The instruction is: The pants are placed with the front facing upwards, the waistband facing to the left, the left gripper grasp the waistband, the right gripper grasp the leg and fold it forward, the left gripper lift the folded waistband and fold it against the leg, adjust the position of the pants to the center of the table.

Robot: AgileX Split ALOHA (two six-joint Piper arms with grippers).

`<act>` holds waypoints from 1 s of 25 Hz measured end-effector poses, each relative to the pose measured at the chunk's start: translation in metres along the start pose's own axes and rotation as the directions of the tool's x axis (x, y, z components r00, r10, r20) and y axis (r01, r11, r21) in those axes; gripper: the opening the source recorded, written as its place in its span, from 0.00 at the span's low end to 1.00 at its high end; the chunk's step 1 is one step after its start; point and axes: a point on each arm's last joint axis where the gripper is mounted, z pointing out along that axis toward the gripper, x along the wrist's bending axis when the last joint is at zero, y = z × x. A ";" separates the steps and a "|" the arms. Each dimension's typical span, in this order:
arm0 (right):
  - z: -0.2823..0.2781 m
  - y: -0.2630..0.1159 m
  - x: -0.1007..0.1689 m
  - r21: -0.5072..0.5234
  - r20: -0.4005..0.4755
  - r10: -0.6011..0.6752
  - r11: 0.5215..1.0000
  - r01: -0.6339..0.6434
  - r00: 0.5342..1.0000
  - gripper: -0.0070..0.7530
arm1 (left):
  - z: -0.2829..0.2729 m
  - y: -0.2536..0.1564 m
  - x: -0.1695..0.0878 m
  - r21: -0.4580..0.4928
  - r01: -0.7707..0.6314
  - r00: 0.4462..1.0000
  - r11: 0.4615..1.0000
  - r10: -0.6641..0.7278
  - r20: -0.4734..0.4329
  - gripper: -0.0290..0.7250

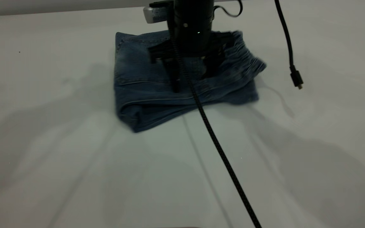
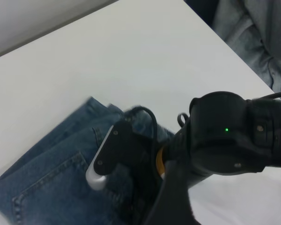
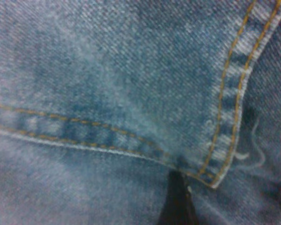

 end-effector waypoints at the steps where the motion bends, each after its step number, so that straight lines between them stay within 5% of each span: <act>1: 0.000 -0.001 0.004 0.011 -0.042 0.039 0.999 -0.038 0.998 0.62 | 0.000 0.000 0.000 0.002 0.000 1.000 1.000 0.000 0.002 0.77; 5: 0.002 -0.002 0.014 0.037 -0.152 0.123 0.992 -0.118 0.981 0.62 | 0.000 -0.001 -0.001 0.012 0.000 1.000 1.000 0.000 0.011 0.77; 13: -0.025 -0.006 0.020 0.063 -0.167 0.059 0.997 -0.049 0.984 0.62 | -0.007 -0.001 -0.007 0.021 -0.012 0.999 1.000 0.012 0.031 0.77; 19: -0.132 -0.015 0.037 -0.103 -0.217 -0.151 0.986 0.131 0.964 0.62 | -0.051 0.009 -0.042 -0.038 -0.093 0.994 0.995 0.095 0.054 0.77; 25: -0.254 -0.046 0.047 -0.340 -0.227 -0.311 0.913 0.224 0.923 0.62 | -0.121 0.006 -0.093 -0.088 -0.254 0.966 0.963 0.258 0.028 0.77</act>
